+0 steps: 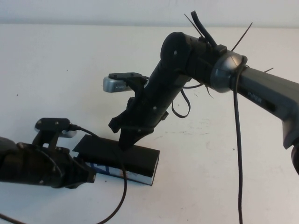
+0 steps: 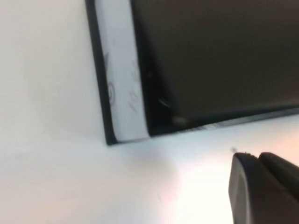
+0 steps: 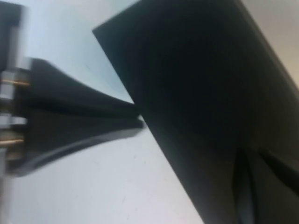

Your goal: Return glasses to glasses case

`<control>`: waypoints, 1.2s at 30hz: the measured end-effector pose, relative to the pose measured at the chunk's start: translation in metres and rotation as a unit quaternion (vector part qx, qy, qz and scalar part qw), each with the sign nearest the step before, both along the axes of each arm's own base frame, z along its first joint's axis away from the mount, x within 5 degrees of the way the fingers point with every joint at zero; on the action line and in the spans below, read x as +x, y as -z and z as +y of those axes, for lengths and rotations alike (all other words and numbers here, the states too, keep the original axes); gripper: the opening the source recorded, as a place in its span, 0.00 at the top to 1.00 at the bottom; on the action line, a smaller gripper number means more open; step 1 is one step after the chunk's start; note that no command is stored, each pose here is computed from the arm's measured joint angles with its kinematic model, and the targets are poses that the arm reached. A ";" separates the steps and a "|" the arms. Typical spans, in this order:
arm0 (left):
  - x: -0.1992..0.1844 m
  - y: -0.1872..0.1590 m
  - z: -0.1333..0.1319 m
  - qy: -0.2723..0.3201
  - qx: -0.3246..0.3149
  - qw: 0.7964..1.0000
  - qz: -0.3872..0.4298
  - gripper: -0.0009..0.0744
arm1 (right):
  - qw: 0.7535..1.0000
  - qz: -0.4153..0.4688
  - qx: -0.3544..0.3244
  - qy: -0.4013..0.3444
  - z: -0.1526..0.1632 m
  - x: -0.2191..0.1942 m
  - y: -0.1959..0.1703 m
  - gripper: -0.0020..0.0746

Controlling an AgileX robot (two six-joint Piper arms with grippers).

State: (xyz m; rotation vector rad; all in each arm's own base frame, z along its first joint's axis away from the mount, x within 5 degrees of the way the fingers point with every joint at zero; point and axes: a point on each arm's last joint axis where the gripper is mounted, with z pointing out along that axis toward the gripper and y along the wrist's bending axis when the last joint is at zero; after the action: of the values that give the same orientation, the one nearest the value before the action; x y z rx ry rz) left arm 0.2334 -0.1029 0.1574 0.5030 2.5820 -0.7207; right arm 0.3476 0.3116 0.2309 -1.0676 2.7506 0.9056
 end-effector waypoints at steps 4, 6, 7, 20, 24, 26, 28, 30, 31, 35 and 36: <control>-0.012 -0.032 0.007 -0.013 0.013 0.999 -0.031 0.99 | 1.000 0.016 -0.014 -0.007 0.001 -0.007 0.012 0.99; -0.020 -0.048 0.011 -0.018 0.017 0.998 -0.051 0.99 | 0.999 0.021 -0.020 -0.016 0.004 -0.013 0.017 0.99; -0.026 -0.057 0.013 -0.020 0.018 0.998 -0.063 0.99 | 0.999 0.022 -0.023 -0.023 0.006 -0.017 0.019 0.99; -0.116 -0.145 0.047 -0.066 -0.005 0.936 -0.345 0.99 | 0.999 0.004 -0.021 -0.046 0.013 -0.033 0.006 0.99; -0.148 -0.136 0.062 -0.107 -0.020 0.897 -0.429 0.99 | 0.998 -0.042 -0.014 -0.050 0.004 -0.039 -0.029 0.99; -0.160 -0.124 0.068 -0.125 -0.025 0.880 -0.458 0.99 | 0.996 -0.072 -0.004 -0.051 -0.003 -0.045 -0.054 0.99; -0.168 -0.113 0.073 -0.143 -0.030 0.863 -0.483 0.99 | 0.994 -0.101 0.007 -0.050 -0.012 -0.053 -0.079 0.99; -0.173 -0.102 0.077 -0.160 -0.032 0.849 -0.503 0.99 | 0.992 -0.119 0.012 -0.048 -0.023 -0.064 -0.098 0.99; -0.176 -0.095 0.079 -0.169 -0.033 0.841 -0.513 0.99 | 0.991 -0.128 0.013 -0.046 -0.030 -0.072 -0.108 0.99; -0.176 -0.066 0.085 -0.196 -0.025 0.831 -0.521 0.99 | 0.986 -0.161 0.021 -0.023 -0.059 -0.102 -0.134 0.99; -0.175 -0.059 0.086 -0.202 -0.021 0.831 -0.517 0.99 | 0.985 -0.169 0.024 -0.015 -0.066 -0.108 -0.138 0.99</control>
State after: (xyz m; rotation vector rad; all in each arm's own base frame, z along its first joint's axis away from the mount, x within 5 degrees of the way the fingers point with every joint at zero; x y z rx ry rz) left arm 0.0587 -0.0172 0.2160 0.2059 1.5442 -0.2212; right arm 0.2398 0.2460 0.3690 -1.1374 2.4296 0.7125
